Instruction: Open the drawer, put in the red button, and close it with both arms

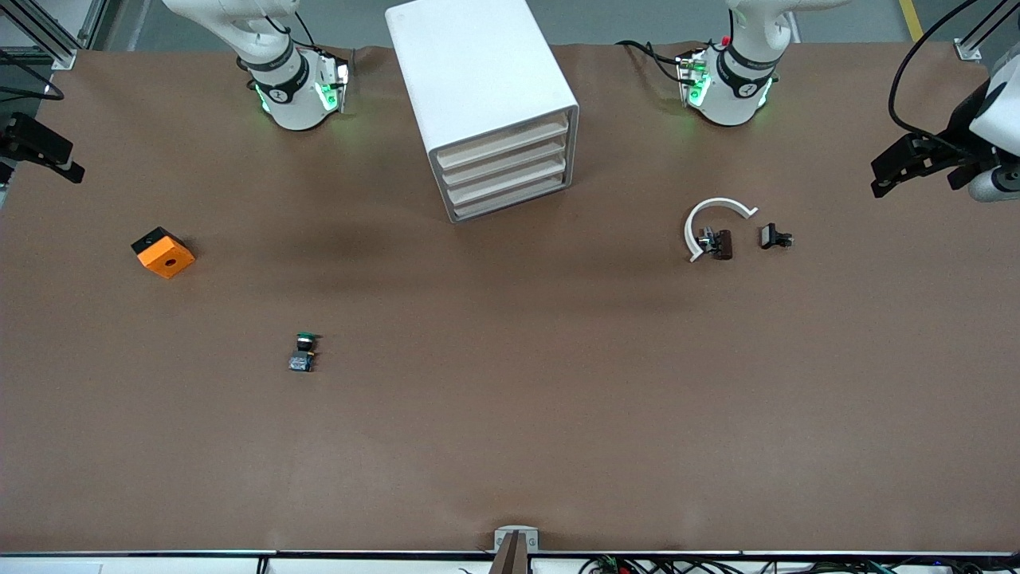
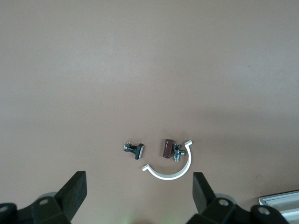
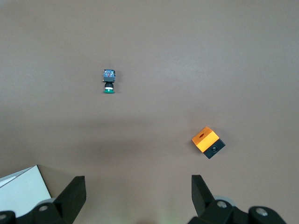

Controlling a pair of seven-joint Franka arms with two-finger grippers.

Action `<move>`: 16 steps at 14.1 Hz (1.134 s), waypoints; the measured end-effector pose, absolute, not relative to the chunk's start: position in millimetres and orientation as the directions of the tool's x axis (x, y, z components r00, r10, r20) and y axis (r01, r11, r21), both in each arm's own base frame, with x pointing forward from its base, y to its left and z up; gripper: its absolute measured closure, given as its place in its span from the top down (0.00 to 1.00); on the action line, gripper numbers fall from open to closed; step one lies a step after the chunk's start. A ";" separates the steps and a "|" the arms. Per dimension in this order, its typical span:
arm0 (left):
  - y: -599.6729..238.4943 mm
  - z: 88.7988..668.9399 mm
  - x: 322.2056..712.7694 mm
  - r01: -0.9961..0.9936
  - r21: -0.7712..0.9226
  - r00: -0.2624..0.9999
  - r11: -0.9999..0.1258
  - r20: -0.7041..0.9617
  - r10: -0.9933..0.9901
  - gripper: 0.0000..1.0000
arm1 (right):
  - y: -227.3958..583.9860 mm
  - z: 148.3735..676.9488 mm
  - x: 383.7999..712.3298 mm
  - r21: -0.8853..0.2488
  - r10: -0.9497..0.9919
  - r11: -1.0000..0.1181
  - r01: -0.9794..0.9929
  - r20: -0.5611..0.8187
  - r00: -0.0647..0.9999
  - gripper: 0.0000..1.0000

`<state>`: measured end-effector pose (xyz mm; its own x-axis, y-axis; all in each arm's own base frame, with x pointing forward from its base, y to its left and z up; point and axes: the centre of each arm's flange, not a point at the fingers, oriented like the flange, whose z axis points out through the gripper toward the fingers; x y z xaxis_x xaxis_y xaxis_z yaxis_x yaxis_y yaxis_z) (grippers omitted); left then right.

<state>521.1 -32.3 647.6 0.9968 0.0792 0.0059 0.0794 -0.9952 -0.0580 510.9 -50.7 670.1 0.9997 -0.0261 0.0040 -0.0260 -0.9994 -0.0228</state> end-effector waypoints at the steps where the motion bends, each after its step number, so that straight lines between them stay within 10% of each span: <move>1: -32.5 648.3 519.6 0.080 -0.055 0.997 -0.995 0.007 0.079 1.00 | -50.8 671.0 509.8 -0.023 -0.026 -0.999 -0.026 0.006 1.000 1.00; 16: -37.1 641.3 518.8 0.055 -0.054 0.998 -0.997 -0.009 0.056 1.00 | -50.1 678.4 499.9 -0.023 -0.024 -0.999 -0.024 0.019 1.000 1.00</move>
<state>518.8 -37.1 641.3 0.9984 0.0556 -0.0094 0.0550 -0.9970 -0.0540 499.9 -50.1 678.4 0.9995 -0.0244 0.0190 -0.0240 -0.9994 -0.0234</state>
